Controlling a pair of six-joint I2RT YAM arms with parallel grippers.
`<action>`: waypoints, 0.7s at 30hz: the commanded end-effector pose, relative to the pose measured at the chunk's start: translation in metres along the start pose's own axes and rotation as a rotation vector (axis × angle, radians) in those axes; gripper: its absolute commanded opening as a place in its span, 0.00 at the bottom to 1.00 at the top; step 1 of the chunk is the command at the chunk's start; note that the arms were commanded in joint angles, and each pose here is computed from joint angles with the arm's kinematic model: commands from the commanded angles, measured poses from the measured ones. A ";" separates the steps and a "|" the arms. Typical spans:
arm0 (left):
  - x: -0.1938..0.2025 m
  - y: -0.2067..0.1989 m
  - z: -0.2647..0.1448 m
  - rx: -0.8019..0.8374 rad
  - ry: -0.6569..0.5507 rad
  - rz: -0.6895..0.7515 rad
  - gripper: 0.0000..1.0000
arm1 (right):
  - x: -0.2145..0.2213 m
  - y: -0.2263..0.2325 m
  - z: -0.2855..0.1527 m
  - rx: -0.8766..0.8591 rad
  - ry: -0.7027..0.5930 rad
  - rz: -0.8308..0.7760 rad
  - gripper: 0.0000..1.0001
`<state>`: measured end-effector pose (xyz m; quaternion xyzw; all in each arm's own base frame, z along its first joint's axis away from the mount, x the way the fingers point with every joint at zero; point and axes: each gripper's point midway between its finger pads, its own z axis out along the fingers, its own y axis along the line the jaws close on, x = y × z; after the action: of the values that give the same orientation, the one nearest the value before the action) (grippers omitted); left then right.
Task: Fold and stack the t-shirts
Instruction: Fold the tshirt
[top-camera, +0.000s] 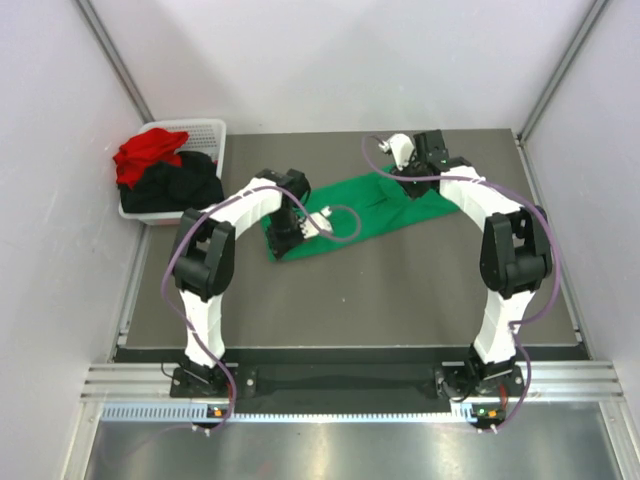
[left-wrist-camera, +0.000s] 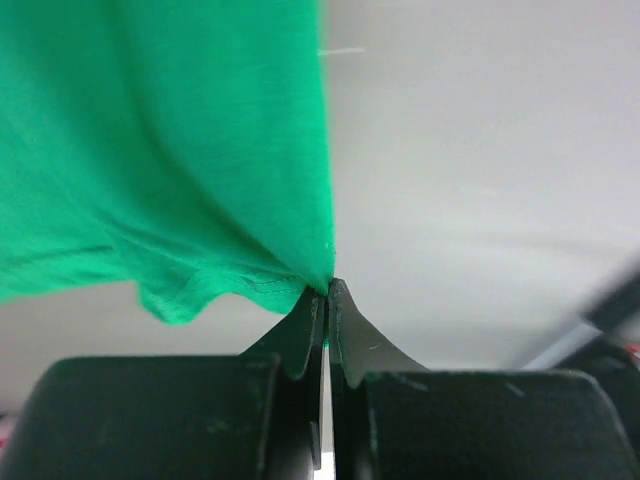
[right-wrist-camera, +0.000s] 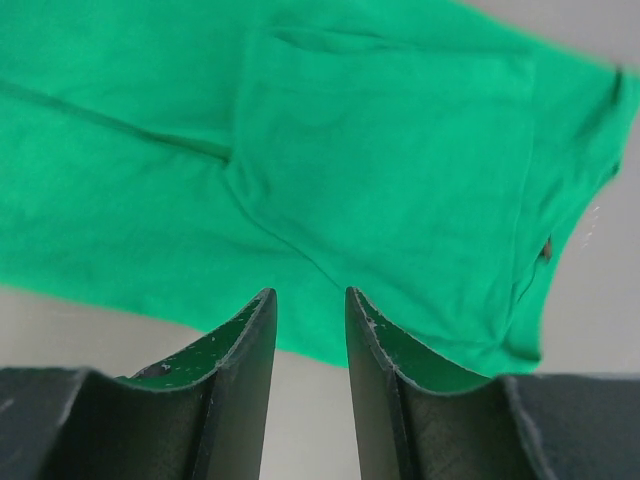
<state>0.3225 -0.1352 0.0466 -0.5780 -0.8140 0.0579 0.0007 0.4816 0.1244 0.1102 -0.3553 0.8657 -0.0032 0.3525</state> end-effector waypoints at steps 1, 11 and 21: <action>0.015 -0.079 -0.028 0.210 0.030 0.020 0.00 | -0.016 -0.017 -0.017 0.057 -0.064 0.048 0.35; -0.009 -0.149 -0.028 0.387 0.038 0.023 0.00 | 0.023 -0.057 0.012 0.188 0.074 0.149 0.33; -0.033 -0.184 -0.025 0.431 0.021 0.049 0.00 | 0.057 -0.054 0.037 0.170 0.207 0.148 0.30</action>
<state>0.1911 -0.2245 0.0759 -0.6004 -0.7693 0.2019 0.0840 0.4954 0.0601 0.0571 -0.2664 0.9169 -0.0780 0.2868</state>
